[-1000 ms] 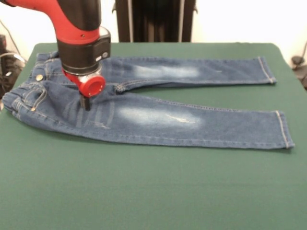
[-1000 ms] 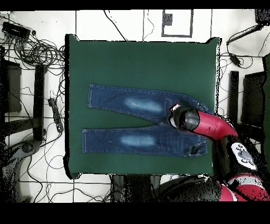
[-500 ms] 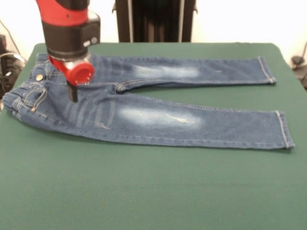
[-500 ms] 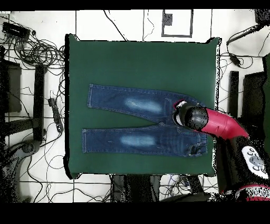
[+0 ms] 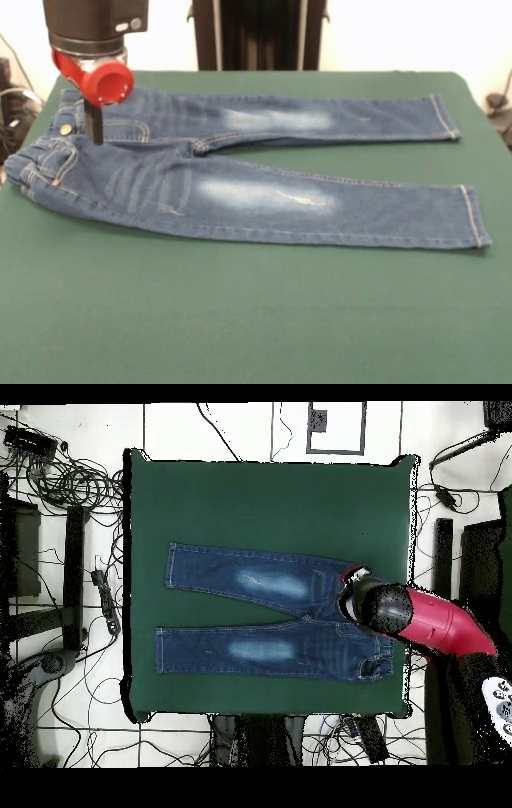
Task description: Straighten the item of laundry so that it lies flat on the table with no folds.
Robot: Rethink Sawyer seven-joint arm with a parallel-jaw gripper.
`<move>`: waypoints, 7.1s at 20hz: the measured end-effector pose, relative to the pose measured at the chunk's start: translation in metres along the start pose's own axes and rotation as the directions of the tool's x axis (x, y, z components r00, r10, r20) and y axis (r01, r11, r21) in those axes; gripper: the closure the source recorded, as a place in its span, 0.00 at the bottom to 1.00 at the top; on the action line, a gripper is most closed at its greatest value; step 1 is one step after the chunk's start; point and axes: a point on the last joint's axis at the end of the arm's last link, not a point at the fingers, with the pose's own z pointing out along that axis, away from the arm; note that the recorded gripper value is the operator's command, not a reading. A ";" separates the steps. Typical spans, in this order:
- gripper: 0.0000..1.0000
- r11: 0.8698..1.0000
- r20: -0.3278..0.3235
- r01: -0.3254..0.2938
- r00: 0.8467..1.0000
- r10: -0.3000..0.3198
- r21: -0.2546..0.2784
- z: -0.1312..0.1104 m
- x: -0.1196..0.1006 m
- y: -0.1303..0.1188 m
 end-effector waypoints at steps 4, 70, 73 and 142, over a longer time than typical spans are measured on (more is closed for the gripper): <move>1.00 1.000 -0.008 -0.010 1.000 0.010 0.004 0.006 -0.003 -0.009; 1.00 0.940 -0.369 0.335 0.884 -0.288 0.068 0.108 -0.038 -0.019; 1.00 0.942 -0.344 0.328 0.894 -0.288 0.064 0.103 -0.045 -0.021; 1.00 0.945 -0.112 0.325 0.941 -0.319 0.034 0.089 -0.093 -0.019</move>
